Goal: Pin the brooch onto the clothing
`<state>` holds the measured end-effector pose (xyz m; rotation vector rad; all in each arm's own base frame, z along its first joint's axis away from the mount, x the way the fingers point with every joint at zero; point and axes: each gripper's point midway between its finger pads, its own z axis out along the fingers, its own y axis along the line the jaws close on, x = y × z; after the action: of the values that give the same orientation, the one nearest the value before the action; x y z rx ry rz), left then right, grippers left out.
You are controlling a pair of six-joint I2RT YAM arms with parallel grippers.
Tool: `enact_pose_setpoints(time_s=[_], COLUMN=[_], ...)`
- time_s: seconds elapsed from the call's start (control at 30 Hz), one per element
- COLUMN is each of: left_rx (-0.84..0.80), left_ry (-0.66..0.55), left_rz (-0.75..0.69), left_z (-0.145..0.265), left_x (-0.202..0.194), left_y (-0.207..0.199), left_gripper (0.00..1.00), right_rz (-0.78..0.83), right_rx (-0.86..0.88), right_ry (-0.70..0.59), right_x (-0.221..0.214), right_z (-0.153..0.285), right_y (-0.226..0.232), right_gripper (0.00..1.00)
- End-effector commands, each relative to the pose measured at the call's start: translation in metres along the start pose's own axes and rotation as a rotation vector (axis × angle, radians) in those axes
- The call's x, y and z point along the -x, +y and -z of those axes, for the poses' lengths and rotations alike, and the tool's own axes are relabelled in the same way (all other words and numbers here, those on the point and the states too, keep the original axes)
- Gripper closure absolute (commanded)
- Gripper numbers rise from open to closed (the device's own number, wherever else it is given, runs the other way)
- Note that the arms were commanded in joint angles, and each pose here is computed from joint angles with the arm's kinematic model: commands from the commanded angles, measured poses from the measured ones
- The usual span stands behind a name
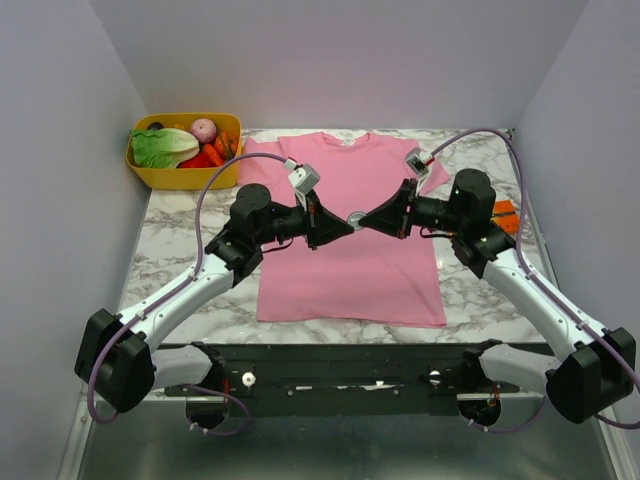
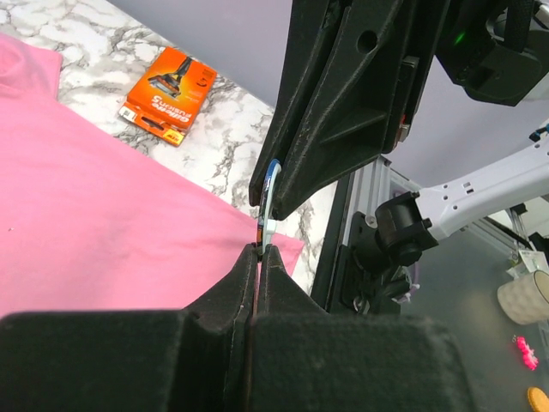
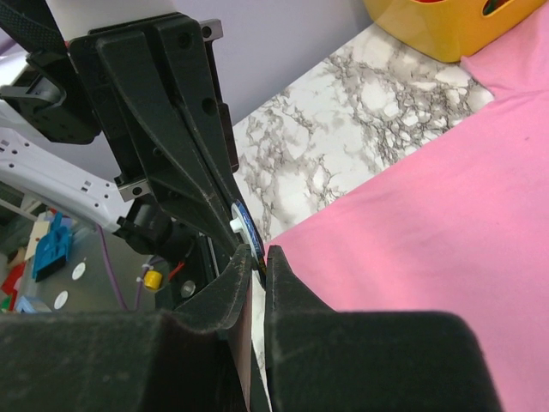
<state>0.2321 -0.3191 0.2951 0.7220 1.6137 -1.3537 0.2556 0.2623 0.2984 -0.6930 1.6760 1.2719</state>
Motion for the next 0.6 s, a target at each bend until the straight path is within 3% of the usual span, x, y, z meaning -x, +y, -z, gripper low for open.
enact_pose_setpoints(time_s=[0.0,0.23,0.57], left_rx=[-0.084,-0.121,-0.247], left_ry=[-0.045,-0.064,-0.099], left_rz=[-0.078,-0.091,-0.088], left_z=[0.000,0.003,0.010], left_x=[0.025,0.034,0.047], left_y=[-0.026,-0.039,-0.072], left_gripper=[1.00,1.00,1.00], right_rz=[0.011,0.002,-0.006], right_rx=[-0.172,-0.276,-0.482], right_ry=[0.024,0.083,0.058], right_x=[-0.007,-0.019,-0.021], right_z=[0.003,0.009,0.025], right_y=[-0.035,-0.054,-0.084], right_gripper=[0.99,0.99,0.99])
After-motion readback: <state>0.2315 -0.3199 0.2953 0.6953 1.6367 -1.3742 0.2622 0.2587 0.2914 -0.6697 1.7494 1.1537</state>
